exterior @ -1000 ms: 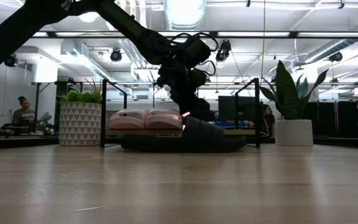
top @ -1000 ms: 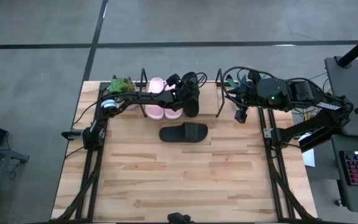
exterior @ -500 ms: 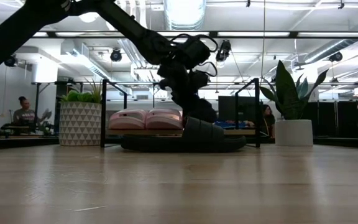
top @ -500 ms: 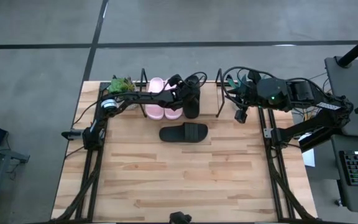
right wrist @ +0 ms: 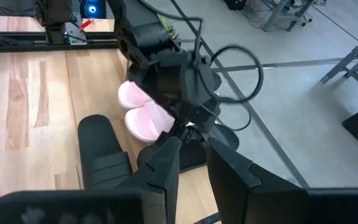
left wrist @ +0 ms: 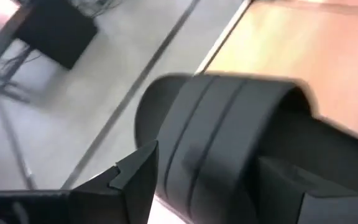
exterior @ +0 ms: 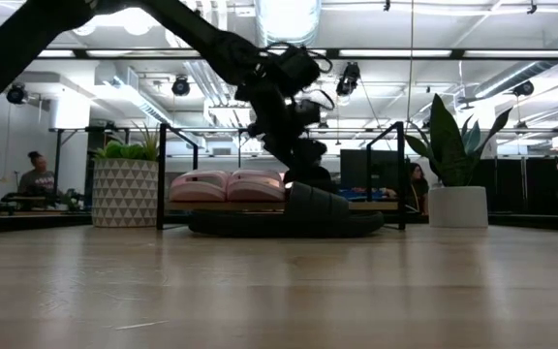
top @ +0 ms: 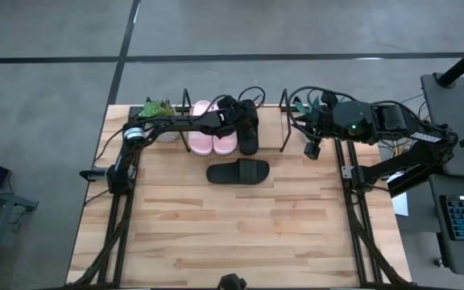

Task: Pick and place slides into the shelf
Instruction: Put the left black slides on the shelf, then put the black slides on the shelf

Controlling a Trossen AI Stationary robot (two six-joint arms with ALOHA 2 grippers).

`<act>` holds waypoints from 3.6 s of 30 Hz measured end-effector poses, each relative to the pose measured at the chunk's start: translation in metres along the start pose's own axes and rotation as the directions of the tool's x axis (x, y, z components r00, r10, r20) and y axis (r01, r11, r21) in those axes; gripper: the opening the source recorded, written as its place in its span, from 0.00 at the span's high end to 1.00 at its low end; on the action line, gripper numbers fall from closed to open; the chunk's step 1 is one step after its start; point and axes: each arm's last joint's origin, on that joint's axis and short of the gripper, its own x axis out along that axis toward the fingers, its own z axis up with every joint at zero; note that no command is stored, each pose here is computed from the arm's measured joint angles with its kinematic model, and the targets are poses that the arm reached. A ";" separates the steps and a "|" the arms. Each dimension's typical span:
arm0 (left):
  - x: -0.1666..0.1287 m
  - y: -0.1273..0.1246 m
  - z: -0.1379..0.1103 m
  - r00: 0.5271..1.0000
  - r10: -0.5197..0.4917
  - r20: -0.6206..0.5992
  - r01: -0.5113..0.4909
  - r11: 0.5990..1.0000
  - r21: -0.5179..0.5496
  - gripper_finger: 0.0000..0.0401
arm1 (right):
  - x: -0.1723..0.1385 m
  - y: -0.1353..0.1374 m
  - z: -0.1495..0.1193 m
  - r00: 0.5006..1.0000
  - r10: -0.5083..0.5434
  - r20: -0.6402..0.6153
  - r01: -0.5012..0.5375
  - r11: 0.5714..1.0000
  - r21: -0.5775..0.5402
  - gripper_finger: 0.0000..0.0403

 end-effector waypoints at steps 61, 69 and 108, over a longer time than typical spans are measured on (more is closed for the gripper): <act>-0.103 -0.060 -0.090 0.728 -0.685 0.021 0.552 0.568 -0.610 0.49 | 0.004 0.002 -0.004 1.000 0.000 -0.026 -0.001 0.999 -0.053 0.82; -0.099 -0.063 -0.091 0.714 -0.685 0.142 0.603 0.501 -0.621 0.49 | 0.004 0.002 -0.004 1.000 0.000 -0.026 -0.001 0.999 -0.052 0.82; -0.081 -0.088 -0.099 0.546 -0.815 0.192 0.819 0.471 -0.328 0.99 | 0.005 0.002 -0.005 1.000 0.000 -0.027 -0.001 0.999 -0.053 0.82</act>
